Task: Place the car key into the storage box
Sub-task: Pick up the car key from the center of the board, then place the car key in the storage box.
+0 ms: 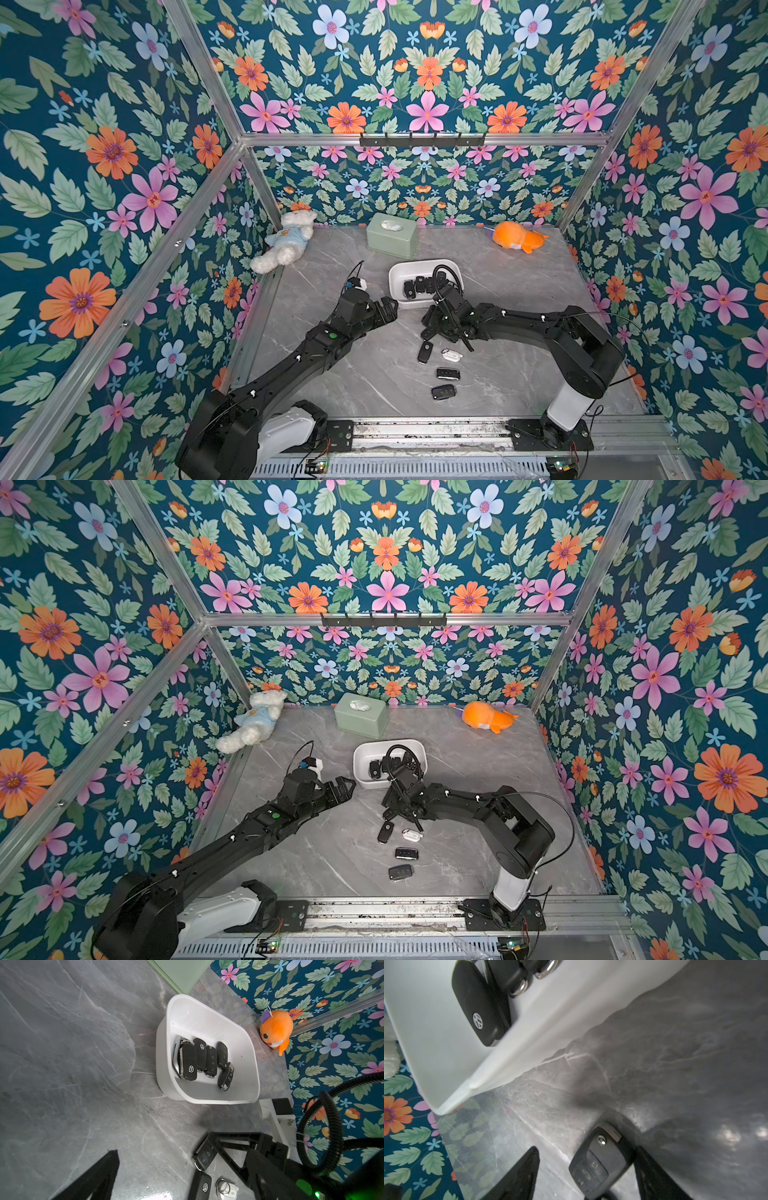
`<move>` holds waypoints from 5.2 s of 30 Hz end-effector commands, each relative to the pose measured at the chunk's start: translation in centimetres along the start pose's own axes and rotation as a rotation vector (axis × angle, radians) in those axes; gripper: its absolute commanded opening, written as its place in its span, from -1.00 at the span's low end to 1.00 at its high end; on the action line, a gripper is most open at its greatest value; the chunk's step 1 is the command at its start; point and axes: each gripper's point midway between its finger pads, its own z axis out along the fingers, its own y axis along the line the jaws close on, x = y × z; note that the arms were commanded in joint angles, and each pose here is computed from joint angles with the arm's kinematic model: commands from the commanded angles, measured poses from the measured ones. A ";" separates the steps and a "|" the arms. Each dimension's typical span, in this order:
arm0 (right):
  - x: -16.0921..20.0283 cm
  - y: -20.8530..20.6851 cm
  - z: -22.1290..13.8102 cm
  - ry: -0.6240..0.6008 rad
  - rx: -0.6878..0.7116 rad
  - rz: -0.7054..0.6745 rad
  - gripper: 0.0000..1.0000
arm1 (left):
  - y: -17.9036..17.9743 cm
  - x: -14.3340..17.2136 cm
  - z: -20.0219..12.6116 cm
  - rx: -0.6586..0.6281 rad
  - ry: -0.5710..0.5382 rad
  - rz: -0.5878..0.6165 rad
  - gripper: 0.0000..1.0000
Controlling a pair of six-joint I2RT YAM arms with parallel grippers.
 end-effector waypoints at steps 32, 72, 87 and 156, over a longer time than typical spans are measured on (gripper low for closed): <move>2.9 -1.5 2.4 0.016 0.297 -0.196 0.27 | 0.8 -0.1 -0.7 -0.024 -0.019 -0.011 0.99; 2.8 8.8 -1.1 -0.006 -0.074 -0.330 -0.45 | 3.8 -2.7 -2.7 -0.125 -0.120 -0.059 0.99; -4.9 11.5 -8.8 -0.241 -0.306 -0.325 -0.45 | 2.4 -3.2 -0.4 -0.062 -0.066 -0.071 0.99; -18.2 2.7 3.4 -0.153 0.323 -0.521 -0.02 | 1.2 0.8 1.7 0.015 0.125 -0.013 0.99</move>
